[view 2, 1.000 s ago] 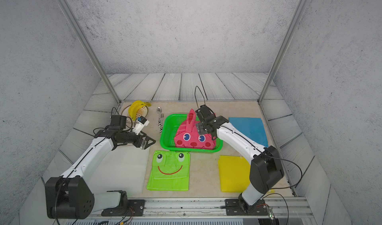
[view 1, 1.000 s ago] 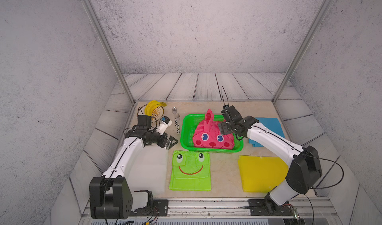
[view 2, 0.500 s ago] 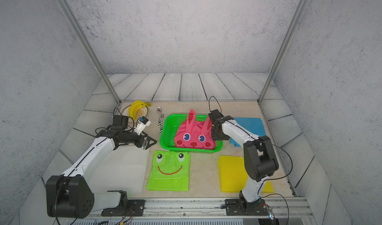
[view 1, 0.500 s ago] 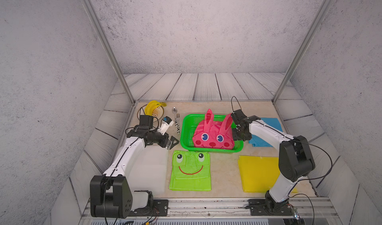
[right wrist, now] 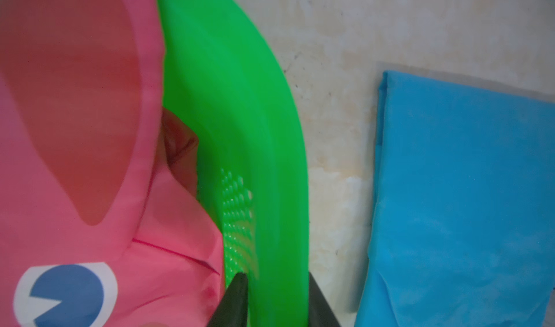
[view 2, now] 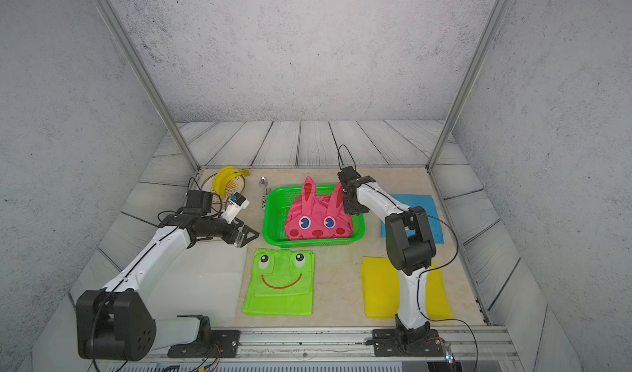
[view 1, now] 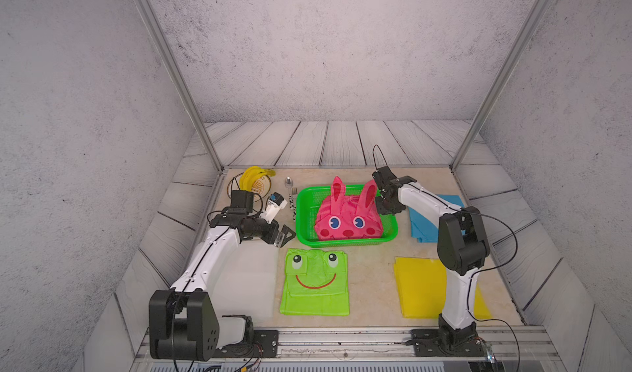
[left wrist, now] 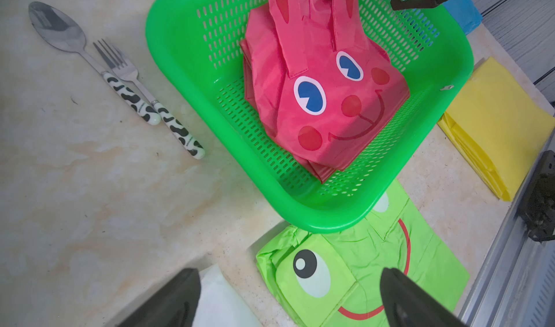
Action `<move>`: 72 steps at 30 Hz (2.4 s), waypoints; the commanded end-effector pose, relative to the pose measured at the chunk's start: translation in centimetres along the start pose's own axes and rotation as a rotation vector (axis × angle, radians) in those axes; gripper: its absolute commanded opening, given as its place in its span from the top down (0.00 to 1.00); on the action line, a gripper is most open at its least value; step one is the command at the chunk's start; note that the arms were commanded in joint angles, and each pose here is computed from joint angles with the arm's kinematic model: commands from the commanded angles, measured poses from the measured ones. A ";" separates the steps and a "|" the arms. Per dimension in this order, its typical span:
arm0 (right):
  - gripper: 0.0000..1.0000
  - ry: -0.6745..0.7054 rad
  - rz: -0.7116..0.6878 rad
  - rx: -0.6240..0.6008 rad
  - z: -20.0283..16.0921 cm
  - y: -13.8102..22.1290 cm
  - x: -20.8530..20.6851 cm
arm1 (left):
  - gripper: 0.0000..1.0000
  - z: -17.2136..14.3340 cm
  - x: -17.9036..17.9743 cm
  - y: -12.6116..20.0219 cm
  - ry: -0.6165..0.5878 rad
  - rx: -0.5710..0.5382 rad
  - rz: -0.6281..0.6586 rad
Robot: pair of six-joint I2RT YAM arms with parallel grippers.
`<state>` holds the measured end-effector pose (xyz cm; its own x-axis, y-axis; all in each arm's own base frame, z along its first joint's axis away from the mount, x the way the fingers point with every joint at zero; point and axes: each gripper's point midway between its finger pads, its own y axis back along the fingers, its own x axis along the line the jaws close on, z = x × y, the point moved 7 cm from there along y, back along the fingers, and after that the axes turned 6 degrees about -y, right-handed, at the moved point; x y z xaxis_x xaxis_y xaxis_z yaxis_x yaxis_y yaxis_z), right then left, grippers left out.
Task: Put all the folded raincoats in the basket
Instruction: Move the basket to the center of the board, then pick up the raincoat from the center of the board.
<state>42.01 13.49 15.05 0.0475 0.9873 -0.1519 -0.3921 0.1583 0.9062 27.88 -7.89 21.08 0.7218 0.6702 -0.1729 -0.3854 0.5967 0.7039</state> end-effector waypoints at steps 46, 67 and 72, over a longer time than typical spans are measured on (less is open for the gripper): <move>0.30 -0.071 0.876 0.299 -24.0 8.4 11.6 | 0.00 -7.0 -6.1 -1.1 -0.638 0.028 -0.431; 1.00 0.138 0.617 0.400 -25.7 7.5 12.1 | 0.00 -8.1 -7.5 -1.4 -0.877 0.095 -0.469; 1.00 0.259 0.479 0.338 -25.4 8.5 8.9 | 0.00 -6.6 -8.5 -1.7 -0.898 0.073 -0.511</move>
<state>16.01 25.89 10.50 -0.2240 0.8862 0.4056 0.0383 -0.4078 0.9123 18.37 -10.97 15.84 0.9683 -0.2321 0.0927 0.0847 0.6537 0.7520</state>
